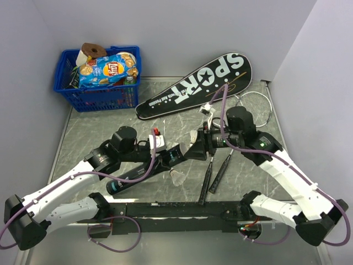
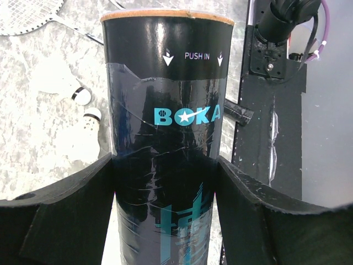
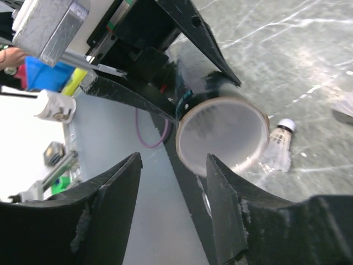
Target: Pack up the badminton gear
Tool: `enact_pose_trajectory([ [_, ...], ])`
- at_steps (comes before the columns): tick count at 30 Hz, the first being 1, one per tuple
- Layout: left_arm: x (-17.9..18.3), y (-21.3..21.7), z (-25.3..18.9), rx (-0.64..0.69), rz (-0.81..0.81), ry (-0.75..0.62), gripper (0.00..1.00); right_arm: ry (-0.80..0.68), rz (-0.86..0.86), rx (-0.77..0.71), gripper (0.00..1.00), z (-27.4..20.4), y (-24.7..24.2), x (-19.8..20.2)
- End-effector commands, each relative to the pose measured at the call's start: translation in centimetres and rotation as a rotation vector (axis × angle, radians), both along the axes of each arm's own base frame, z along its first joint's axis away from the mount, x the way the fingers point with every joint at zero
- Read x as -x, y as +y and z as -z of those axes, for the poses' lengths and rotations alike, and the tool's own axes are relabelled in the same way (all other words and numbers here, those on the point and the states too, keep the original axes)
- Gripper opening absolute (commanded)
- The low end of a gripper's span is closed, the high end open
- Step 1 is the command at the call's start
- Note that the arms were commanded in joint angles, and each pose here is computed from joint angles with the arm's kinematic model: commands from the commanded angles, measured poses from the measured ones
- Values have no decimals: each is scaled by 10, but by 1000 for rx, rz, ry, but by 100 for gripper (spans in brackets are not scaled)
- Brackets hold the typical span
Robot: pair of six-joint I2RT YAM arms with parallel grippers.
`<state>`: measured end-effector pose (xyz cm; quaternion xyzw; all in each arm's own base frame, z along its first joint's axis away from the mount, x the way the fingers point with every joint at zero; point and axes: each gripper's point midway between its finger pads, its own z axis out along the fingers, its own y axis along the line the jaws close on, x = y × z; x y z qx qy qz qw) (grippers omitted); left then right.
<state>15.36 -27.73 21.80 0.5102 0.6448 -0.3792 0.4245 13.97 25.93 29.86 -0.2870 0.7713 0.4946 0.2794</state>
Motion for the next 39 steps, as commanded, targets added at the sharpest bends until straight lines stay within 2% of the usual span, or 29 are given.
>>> enact_pose_trajectory([
  [1, 6, -8, -20, 75, 54, -50, 1, -41, -81, -90, 55, -30, 15, 6],
  [5, 6, -6, -15, 63, 48, -52, 1, -22, -110, -83, 50, -27, 24, 9],
  [6, 6, -5, -16, 64, 48, -53, 1, -12, -115, -78, 45, -24, 26, 9],
  [11, 5, -3, -20, 80, 33, -72, 1, -6, -123, -79, 33, -22, 32, 11],
  [12, 5, -2, -20, 82, 28, -77, 1, 0, -125, -75, 27, -21, 33, 12],
  [17, 4, 0, -21, 92, 10, -92, 1, 5, -118, -60, 10, -20, 34, 11],
  [18, 5, 0, -23, 97, 10, -93, 1, 3, -114, -58, 0, -20, 34, 10],
  [28, 12, 1, -27, 157, 21, -96, 1, -50, -146, -131, 0, -42, 26, 25],
  [39, 13, 3, -17, 145, 13, -86, 1, -77, -33, -135, 0, -56, -3, 1],
])
